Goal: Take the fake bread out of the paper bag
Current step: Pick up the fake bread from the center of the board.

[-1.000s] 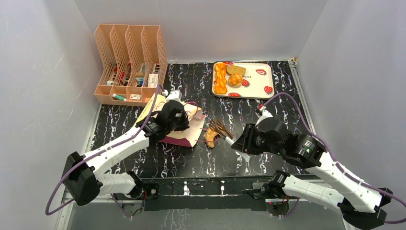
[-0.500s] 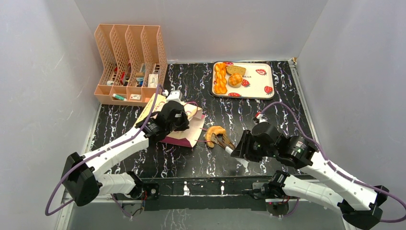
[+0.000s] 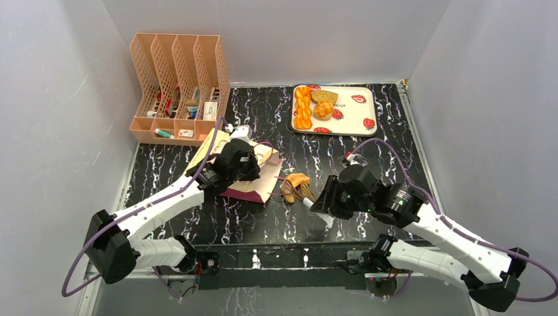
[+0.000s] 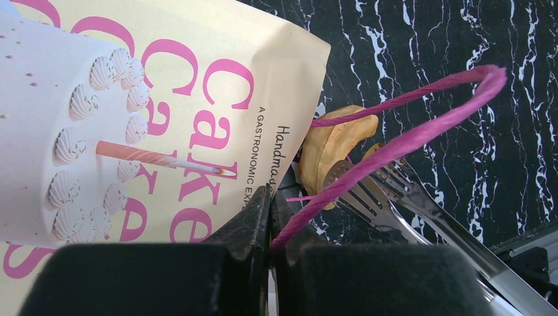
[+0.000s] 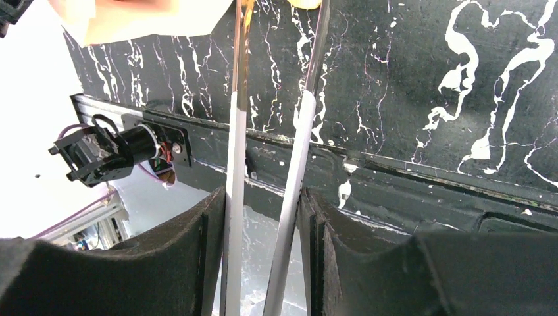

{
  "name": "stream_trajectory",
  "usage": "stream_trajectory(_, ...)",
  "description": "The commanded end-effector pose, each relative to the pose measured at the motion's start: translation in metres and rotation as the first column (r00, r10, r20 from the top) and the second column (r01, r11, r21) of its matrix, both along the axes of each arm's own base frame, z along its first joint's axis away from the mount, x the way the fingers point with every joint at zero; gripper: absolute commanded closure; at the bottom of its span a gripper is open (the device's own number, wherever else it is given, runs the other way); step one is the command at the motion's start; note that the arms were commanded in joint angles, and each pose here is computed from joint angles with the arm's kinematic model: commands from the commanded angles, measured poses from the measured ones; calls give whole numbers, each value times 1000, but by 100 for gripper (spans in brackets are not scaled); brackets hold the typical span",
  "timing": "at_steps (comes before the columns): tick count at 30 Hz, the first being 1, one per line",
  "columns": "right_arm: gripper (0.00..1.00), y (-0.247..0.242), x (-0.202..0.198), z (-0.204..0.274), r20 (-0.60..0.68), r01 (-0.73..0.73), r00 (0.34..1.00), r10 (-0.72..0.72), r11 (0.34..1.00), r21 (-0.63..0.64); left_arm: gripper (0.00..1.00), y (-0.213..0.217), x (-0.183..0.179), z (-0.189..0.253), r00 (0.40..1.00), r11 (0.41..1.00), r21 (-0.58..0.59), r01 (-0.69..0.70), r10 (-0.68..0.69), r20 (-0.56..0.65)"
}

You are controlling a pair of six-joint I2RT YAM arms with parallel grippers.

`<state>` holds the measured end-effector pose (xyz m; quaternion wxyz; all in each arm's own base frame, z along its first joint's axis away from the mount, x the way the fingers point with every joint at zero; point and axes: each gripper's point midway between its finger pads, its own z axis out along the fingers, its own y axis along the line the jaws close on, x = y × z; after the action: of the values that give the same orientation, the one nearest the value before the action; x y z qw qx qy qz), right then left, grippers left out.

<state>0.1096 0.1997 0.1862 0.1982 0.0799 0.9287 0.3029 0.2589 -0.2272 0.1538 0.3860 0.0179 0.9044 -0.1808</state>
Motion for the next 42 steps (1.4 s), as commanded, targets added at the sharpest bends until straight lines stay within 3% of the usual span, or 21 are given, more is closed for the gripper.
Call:
stream_trajectory(1,60,14,14,12,51,23,998,-26,997,68,100,1,-3,7,999,1000,-19,23,-22,23)
stream_trajectory(28,60,39,32,0,21,42,999,-44,997,67,100,1,-19,2,998,996,-58,67,-66,9)
stream_trajectory(35,60,43,31,-18,-22,11,1000,-11,1000,5,100,-2,-19,2,997,995,-64,76,-76,11)
stream_trajectory(40,63,42,29,-32,-45,-9,999,7,999,-36,100,-2,-19,1,997,995,-66,78,-77,15)
stream_trajectory(42,69,41,28,-36,-52,-15,999,13,999,-50,100,-2,-19,2,997,995,-67,77,-76,16)
